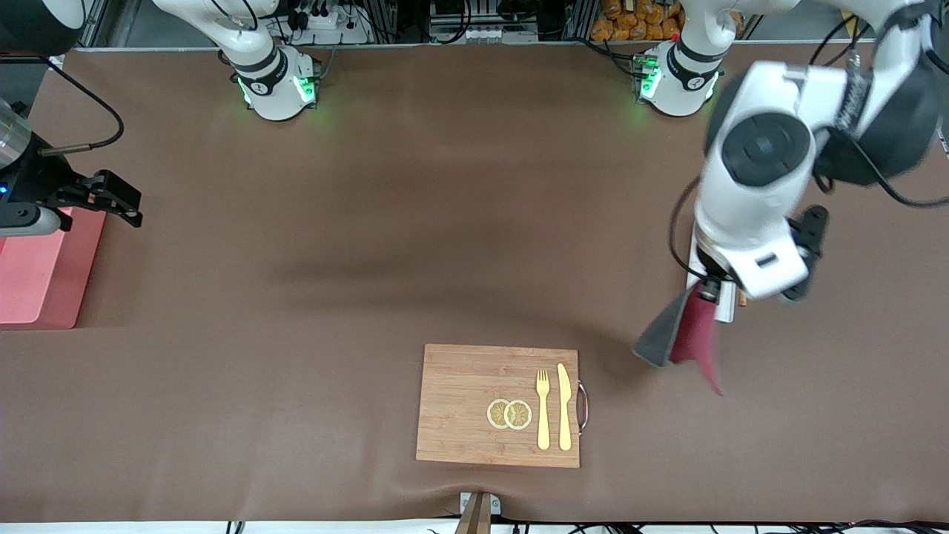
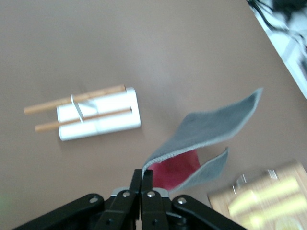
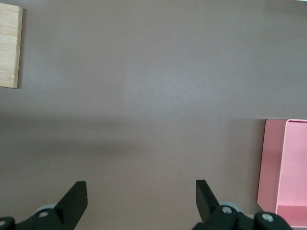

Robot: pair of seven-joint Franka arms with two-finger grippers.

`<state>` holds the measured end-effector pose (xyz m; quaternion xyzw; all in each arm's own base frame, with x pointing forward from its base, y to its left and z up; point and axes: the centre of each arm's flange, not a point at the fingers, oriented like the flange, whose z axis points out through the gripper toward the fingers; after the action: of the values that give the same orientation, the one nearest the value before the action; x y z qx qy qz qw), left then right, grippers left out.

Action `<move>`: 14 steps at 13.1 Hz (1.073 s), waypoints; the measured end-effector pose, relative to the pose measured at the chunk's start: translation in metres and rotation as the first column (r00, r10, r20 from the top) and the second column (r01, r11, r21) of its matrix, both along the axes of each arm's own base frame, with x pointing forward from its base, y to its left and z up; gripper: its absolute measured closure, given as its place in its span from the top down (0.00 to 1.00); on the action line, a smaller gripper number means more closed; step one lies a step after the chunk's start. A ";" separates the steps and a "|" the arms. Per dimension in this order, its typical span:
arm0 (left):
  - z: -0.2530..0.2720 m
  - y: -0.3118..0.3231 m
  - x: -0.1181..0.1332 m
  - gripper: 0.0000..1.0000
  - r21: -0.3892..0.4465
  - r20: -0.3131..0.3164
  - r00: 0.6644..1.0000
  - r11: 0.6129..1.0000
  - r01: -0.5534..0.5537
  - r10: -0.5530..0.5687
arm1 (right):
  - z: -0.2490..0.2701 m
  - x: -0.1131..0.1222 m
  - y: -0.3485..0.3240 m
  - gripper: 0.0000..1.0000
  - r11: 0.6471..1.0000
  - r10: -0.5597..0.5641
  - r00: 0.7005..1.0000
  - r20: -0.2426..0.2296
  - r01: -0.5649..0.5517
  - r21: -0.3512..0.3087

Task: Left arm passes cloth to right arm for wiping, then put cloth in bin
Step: 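Carry the cloth toward the middle while the right gripper reaches toward it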

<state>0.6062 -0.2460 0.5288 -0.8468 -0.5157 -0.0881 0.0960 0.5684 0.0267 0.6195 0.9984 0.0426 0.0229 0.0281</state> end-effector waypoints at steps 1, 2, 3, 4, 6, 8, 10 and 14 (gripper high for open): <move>0.006 -0.022 -0.011 0.02 -0.031 0.003 0.999 0.999 0.036 -0.036 | -0.002 -0.001 0.001 1.00 1.000 -0.006 1.000 -0.011 0.006 0.003; 0.010 -0.045 -0.020 0.02 -0.066 0.014 0.997 0.995 0.073 -0.073 | -0.005 -0.003 0.002 1.00 0.999 -0.038 0.999 -0.035 0.039 0.019; 0.014 -0.067 -0.030 0.02 -0.104 0.023 0.994 0.989 0.109 -0.107 | -0.009 -0.005 0.005 1.00 0.993 -0.099 0.993 -0.070 0.103 0.056; 0.018 -0.089 -0.040 0.02 -0.151 0.032 0.990 0.978 0.142 -0.138 | -0.013 -0.008 0.009 1.00 0.977 -0.177 0.978 -0.111 0.188 0.102; 0.030 -0.132 -0.062 0.02 -0.253 0.077 0.981 0.949 0.189 -0.176 | -0.023 -0.010 0.019 1.00 0.931 -0.305 0.931 -0.201 0.336 0.143; 0.048 -0.172 -0.081 0.02 -0.364 0.160 0.972 0.905 0.221 -0.173 | -0.035 -0.011 0.031 1.00 0.858 -0.428 0.848 -0.313 0.490 0.155; 0.063 -0.201 -0.093 0.02 -0.469 0.228 0.964 0.853 0.231 -0.136 | -0.047 -0.010 0.048 1.00 0.729 -0.561 0.701 -0.441 0.670 0.139; 0.077 -0.243 -0.112 0.02 -0.615 0.295 0.955 0.757 0.221 -0.039 | -0.072 -0.007 0.096 1.00 0.557 -0.657 0.452 -0.603 0.831 0.016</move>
<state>0.4946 -0.4889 0.6058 -0.8428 -0.4620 -0.0255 -0.2748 0.5615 0.1225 0.5474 0.8659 -0.4035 -0.2635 -0.1342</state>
